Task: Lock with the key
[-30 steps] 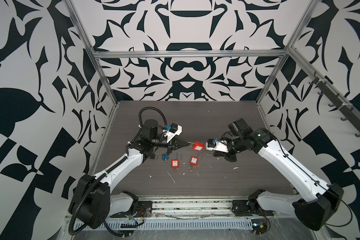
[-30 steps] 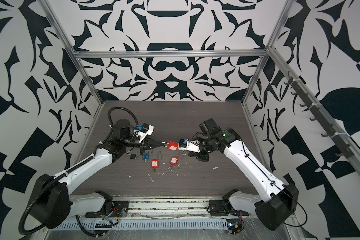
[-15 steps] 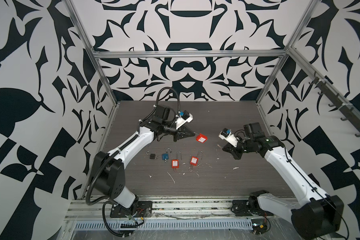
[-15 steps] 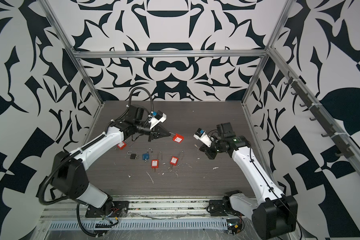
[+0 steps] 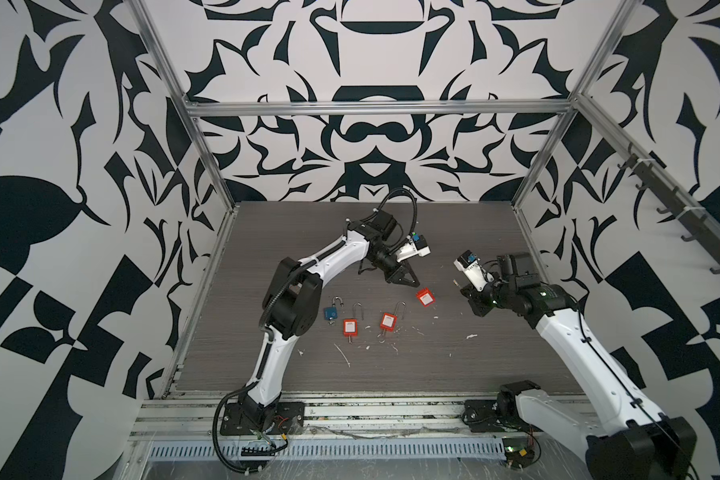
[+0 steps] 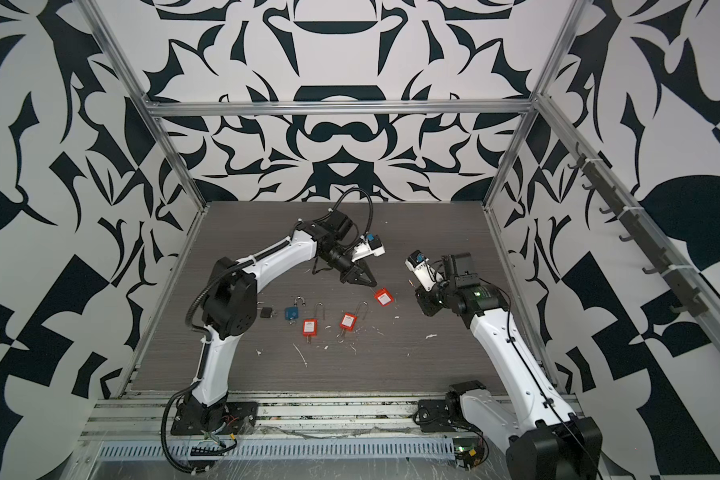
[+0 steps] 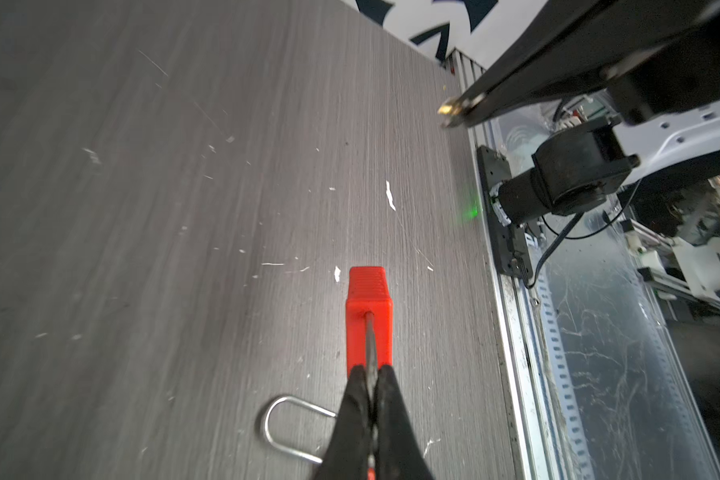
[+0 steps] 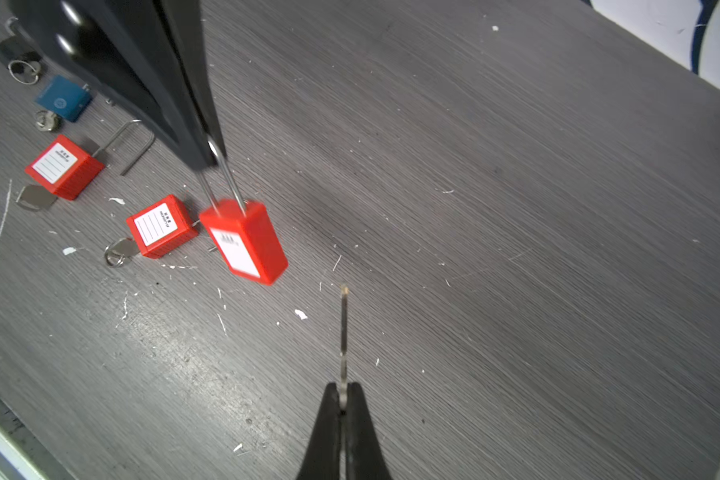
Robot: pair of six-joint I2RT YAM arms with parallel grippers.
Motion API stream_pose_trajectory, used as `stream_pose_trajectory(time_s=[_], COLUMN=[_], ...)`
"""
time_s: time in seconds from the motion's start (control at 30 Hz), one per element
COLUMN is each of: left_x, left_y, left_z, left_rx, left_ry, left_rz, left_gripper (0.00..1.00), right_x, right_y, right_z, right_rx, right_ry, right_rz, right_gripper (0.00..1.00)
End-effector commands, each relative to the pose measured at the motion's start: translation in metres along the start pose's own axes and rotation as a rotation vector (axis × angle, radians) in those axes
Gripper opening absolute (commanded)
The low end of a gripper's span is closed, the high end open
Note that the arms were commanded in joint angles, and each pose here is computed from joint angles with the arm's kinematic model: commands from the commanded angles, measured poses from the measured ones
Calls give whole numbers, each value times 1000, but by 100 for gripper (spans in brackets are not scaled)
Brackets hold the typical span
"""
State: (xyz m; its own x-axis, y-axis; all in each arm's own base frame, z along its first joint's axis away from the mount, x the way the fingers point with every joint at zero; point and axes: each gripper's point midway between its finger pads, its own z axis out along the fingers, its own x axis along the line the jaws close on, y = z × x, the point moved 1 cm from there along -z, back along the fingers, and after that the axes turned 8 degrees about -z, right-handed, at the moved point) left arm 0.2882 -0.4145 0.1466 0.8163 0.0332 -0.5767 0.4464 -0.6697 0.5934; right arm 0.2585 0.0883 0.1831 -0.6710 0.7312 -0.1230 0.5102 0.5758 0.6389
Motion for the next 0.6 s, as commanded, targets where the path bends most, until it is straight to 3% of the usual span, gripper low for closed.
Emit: stream_pose_trajectory(time_s=[0.0,0.57], left_x=[-10,44], left_y=[-10,-23], left_z=[10,52], left_rx=[84,191], left_ry=[-59,-17], left_rz=[-44,-52], left_gripper=[0,5], right_x=[-1,4], right_y=[-5,-24], right_z=[-3,3], right_rx=[25,67], right_ry=[-13,-16], right_rz=[29,77], right_gripper=[0,0])
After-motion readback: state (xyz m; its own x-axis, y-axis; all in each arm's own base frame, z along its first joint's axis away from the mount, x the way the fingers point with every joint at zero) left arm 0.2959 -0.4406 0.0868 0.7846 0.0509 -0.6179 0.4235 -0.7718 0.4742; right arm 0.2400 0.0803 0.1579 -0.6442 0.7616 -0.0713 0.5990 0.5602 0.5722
